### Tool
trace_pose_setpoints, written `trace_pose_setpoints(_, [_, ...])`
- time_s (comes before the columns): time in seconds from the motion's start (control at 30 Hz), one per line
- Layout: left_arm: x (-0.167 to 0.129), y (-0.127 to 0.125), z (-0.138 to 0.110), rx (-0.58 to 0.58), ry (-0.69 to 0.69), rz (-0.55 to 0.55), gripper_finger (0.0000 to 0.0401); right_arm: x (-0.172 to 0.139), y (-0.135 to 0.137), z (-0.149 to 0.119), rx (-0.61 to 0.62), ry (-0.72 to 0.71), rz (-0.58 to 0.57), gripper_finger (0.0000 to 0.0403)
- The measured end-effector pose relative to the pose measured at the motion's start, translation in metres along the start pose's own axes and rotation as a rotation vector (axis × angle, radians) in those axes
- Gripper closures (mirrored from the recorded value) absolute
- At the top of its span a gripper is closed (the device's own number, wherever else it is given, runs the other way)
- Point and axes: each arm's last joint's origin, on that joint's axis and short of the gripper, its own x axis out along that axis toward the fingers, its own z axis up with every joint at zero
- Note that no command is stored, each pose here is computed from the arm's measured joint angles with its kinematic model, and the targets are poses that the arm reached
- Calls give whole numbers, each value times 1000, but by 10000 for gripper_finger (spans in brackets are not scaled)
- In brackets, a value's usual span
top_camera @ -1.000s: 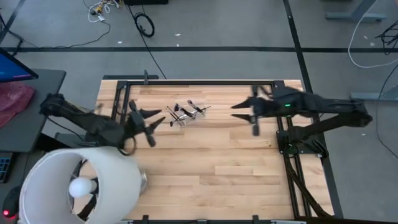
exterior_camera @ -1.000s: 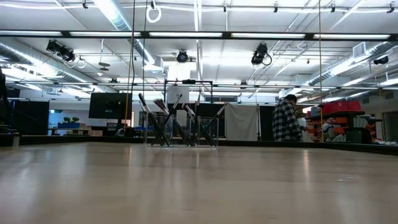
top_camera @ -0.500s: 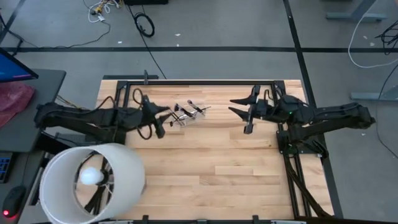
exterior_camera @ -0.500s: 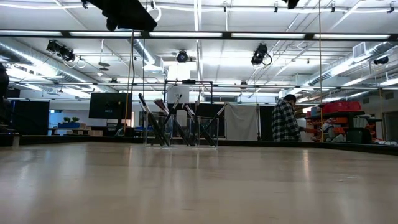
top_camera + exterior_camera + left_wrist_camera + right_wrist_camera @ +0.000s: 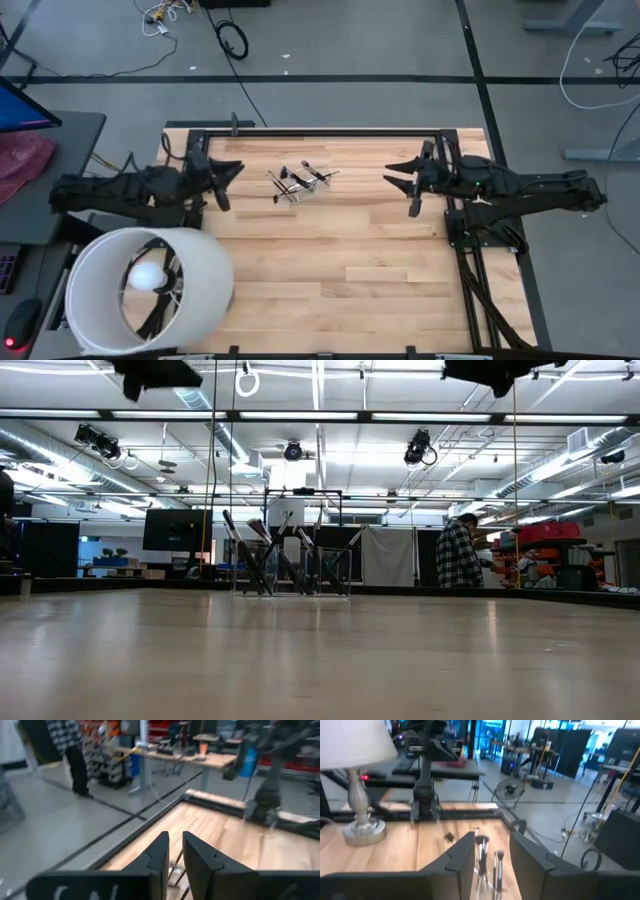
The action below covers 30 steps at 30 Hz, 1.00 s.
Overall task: Put items in baskets/containers
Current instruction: Return to Home Position
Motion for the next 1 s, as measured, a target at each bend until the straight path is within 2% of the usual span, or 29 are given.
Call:
trace_pose_setpoints(0.13, [-1, 8, -30, -59, 16, 40, 348, 1, 0, -8, -34, 64, 0, 278])
trace_pose_setpoints(0.23, [-6, 11, -38, -158, 3, 6, 348, 6, -5, -26, -141, 105, -94, 278])
trace_pose_setpoints(0.4, [-17, 7, -26, -267, -70, -174, 348, 10, -21, -71, -177, 142, -213, 278])
trace_pose_setpoints(0.5, [-22, 6, -15, -262, -140, -215, 348, 11, -27, -91, -201, 143, -201, 278])
trace_pose_setpoints(0.57, [-24, 6, -11, -226, -173, -218, 348, 11, -31, -91, -204, 118, -170, 278])
trace_pose_setpoints(0.63, [-22, 6, -8, -198, -199, -173, 348, 11, -35, -86, -199, 103, -145, 278])
trace_pose_setpoints(0.73, [-21, 8, -8, -154, -207, -92, 348, 7, -40, -65, -190, 69, -94, 278])
trace_pose_setpoints(0.83, [-19, 9, -12, -150, -174, -80, 348, 4, -41, -49, -172, 88, -32, 278])
trace_pose_setpoints(1.0, [-20, 9, -15, -171, -149, -73, 348, 3, -40, -47, -110, 103, 13, 278])
